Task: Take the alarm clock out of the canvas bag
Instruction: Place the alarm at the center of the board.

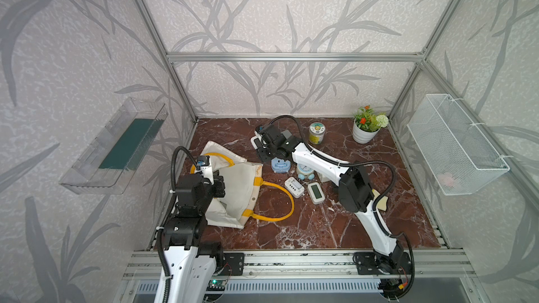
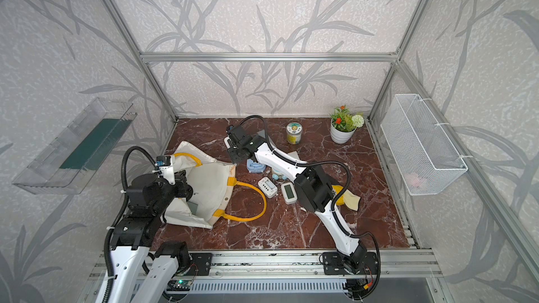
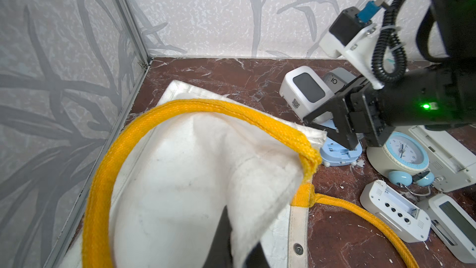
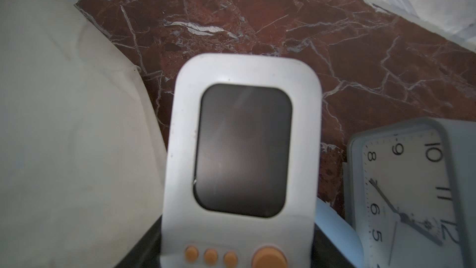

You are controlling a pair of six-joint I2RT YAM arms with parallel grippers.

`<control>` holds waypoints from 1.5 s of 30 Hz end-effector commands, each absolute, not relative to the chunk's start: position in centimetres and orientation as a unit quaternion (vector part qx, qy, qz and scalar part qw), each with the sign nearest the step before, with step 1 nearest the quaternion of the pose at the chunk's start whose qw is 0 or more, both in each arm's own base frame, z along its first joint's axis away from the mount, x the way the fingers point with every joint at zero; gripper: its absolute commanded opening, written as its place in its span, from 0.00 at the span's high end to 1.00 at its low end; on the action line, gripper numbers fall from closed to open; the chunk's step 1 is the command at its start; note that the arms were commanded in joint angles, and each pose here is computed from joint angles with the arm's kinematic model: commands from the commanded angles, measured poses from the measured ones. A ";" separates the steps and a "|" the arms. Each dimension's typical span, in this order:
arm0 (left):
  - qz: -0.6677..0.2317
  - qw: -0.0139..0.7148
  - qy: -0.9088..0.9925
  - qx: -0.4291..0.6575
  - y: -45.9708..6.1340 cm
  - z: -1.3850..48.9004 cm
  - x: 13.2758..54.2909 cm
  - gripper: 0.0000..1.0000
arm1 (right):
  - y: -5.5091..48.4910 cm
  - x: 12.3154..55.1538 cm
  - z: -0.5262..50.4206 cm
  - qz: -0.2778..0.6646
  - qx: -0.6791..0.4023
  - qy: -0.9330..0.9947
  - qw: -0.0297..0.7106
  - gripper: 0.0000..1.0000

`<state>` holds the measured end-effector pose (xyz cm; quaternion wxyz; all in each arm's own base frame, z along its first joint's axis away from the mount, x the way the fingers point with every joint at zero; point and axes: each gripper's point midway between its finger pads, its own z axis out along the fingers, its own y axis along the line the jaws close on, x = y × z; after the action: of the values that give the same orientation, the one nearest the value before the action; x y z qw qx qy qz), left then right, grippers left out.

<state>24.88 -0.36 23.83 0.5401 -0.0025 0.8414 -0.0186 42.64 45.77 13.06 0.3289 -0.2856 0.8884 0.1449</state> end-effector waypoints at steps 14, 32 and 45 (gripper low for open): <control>-0.022 0.556 0.831 0.016 -0.9 25.6 24.4 1.00 | 45.1 45.1 9.2 0.122 -0.268 0.915 0.275 0.51; -0.023 0.555 0.832 0.016 -0.9 25.9 24.2 1.00 | 44.0 45.8 5.7 0.110 -0.256 0.928 0.249 0.41; -0.025 0.552 0.833 0.017 -0.9 26.0 24.0 1.00 | 44.0 45.4 3.9 0.110 -0.255 0.932 0.233 0.34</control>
<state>24.17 -0.77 24.36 0.5351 0.0054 0.8443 -0.0274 45.41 44.06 3.96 0.2379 -0.2622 0.9294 0.1042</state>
